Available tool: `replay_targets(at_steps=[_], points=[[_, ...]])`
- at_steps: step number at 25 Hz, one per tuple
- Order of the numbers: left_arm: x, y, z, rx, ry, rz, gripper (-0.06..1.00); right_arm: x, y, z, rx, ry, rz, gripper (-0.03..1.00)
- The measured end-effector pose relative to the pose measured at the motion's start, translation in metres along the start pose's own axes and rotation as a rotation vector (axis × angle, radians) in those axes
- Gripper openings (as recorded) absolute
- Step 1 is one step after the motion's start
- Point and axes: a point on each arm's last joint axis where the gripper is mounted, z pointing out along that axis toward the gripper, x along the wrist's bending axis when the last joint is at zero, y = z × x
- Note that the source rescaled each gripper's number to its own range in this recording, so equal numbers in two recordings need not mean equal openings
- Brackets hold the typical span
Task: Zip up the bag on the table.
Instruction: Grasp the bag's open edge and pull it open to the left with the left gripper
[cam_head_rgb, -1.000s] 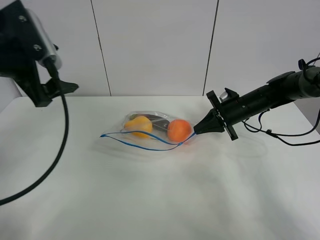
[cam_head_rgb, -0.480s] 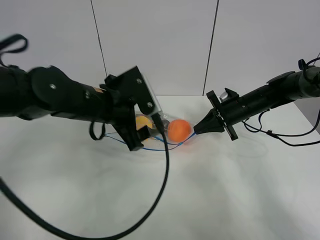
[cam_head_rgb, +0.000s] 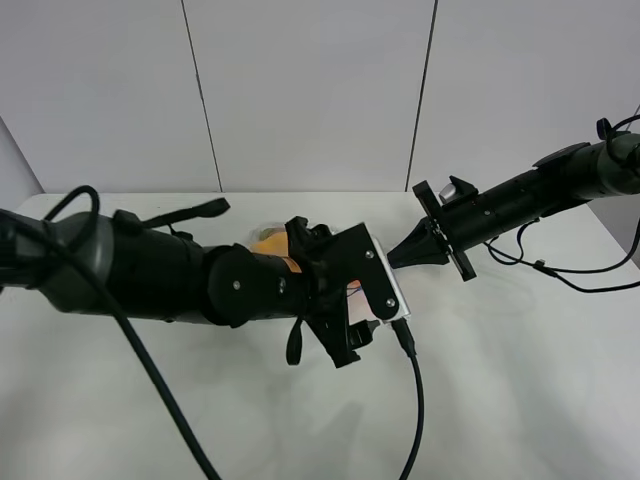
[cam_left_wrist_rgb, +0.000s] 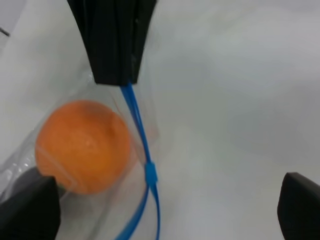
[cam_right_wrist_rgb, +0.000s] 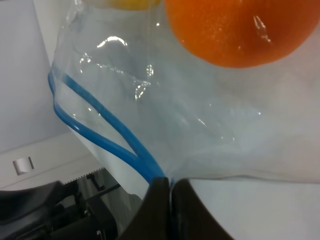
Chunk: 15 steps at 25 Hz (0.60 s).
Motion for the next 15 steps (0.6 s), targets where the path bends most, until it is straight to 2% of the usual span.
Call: replay_targets(at_steps=[4,7,12,15], points=[[-0.005,-0.006,0.013,-0.013,0.078,-0.044,1.00,0.000,0.000,0.000,0.000,0.000,0.000,0.00],[-0.009,-0.015,0.024,0.001,0.100,-0.045,0.98,0.000,0.000,0.000,0.000,0.000,0.000,0.00],[-0.015,-0.020,0.031,0.000,0.094,0.003,0.73,0.000,0.000,0.000,0.000,0.000,0.000,0.00],[-0.012,-0.017,0.031,-0.034,0.124,0.008,0.59,0.000,0.000,0.000,0.000,0.000,0.000,0.00]])
